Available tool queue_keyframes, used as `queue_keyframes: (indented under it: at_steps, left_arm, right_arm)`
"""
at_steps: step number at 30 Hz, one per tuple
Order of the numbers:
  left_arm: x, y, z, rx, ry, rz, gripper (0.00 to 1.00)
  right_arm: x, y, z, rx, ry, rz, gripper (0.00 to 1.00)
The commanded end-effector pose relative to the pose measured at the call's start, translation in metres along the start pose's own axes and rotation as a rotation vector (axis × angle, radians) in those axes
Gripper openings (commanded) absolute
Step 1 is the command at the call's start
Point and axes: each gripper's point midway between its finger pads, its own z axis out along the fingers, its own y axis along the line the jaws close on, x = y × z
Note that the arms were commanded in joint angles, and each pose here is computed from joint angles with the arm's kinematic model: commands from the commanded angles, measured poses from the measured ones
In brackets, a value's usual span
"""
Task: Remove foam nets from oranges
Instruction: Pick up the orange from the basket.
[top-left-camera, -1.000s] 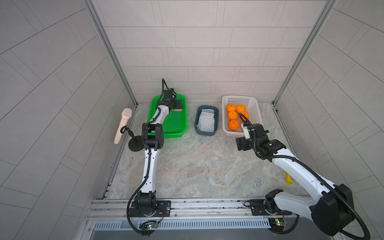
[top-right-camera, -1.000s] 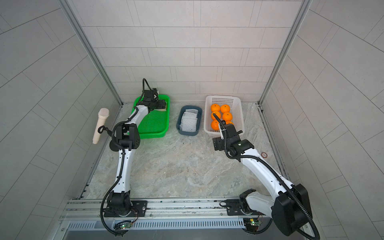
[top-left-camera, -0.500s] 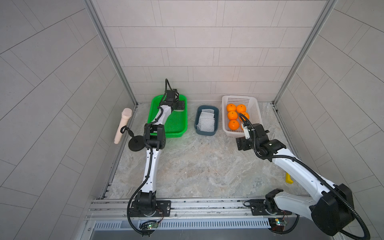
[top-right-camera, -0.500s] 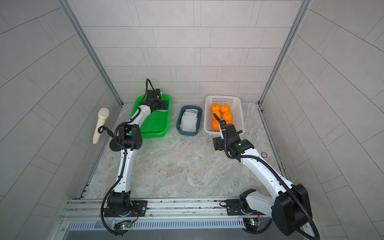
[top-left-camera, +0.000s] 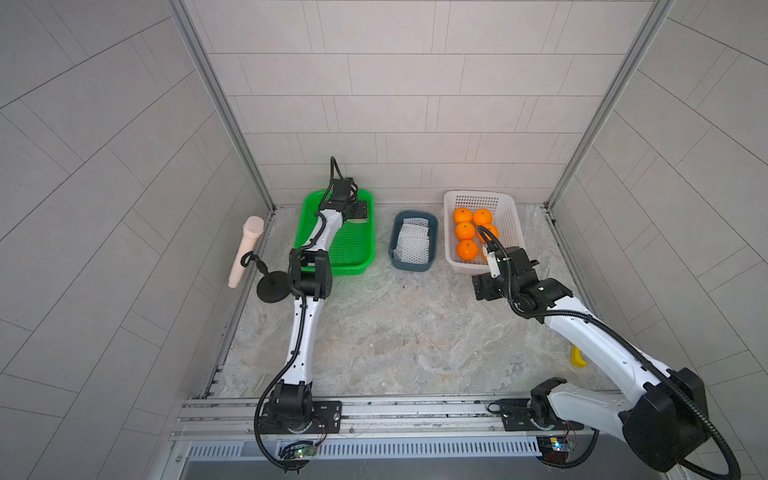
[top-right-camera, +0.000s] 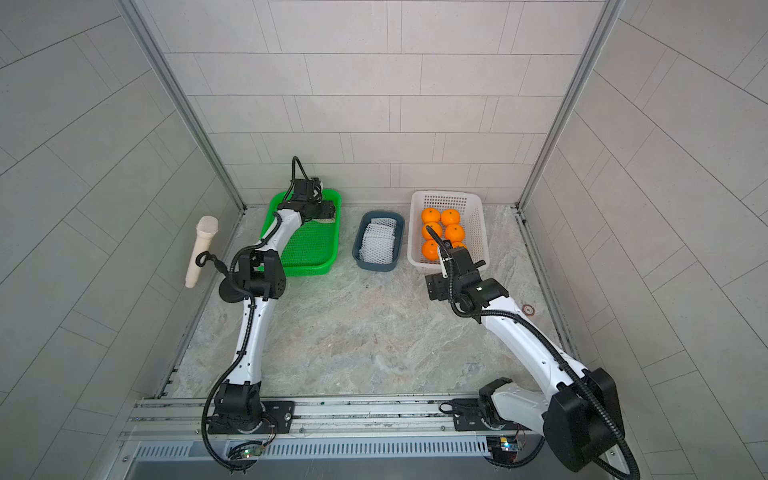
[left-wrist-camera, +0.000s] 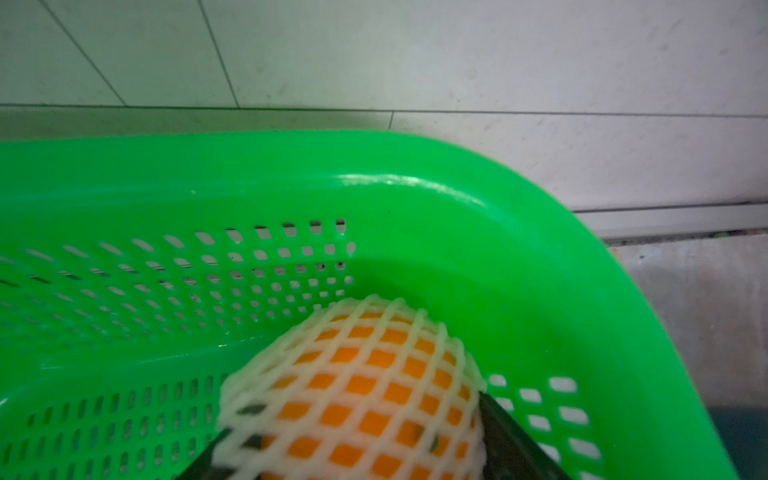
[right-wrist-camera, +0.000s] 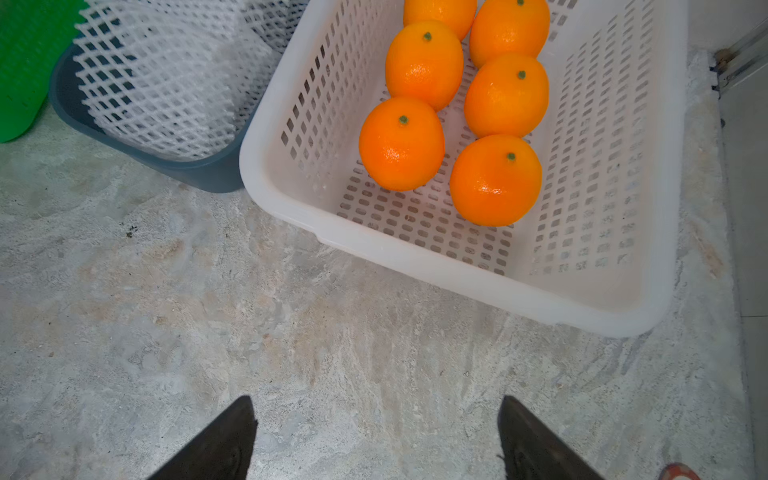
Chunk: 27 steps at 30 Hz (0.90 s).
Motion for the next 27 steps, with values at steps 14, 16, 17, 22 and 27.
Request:
queue_keyframes:
  at_steps: [14, 16, 17, 22, 27]
  left_arm:
    - [-0.021, 0.008, -0.046, -0.029, -0.039, -0.030, 0.67]
    - [-0.027, 0.008, -0.055, -0.034, -0.053, -0.031, 0.67]
    - [-0.027, 0.009, -0.058, -0.036, -0.053, -0.033, 0.67]
    - [-0.022, 0.009, -0.068, -0.028, -0.035, -0.042, 0.68]
    - [0.001, 0.009, -0.067, -0.009, 0.043, -0.054, 0.69]
  right_arm:
    - [-0.009, -0.002, -0.010, 0.013, -0.041, -0.003, 0.92]
    - [-0.009, -0.003, -0.011, 0.012, -0.044, -0.002, 0.92]
    - [-0.009, -0.002, -0.011, 0.011, -0.044, -0.002, 0.92]
    - [-0.009, -0.002, -0.012, 0.007, -0.048, 0.002, 0.92]
    - [-0.009, -0.001, -0.013, 0.003, -0.051, 0.003, 0.92]
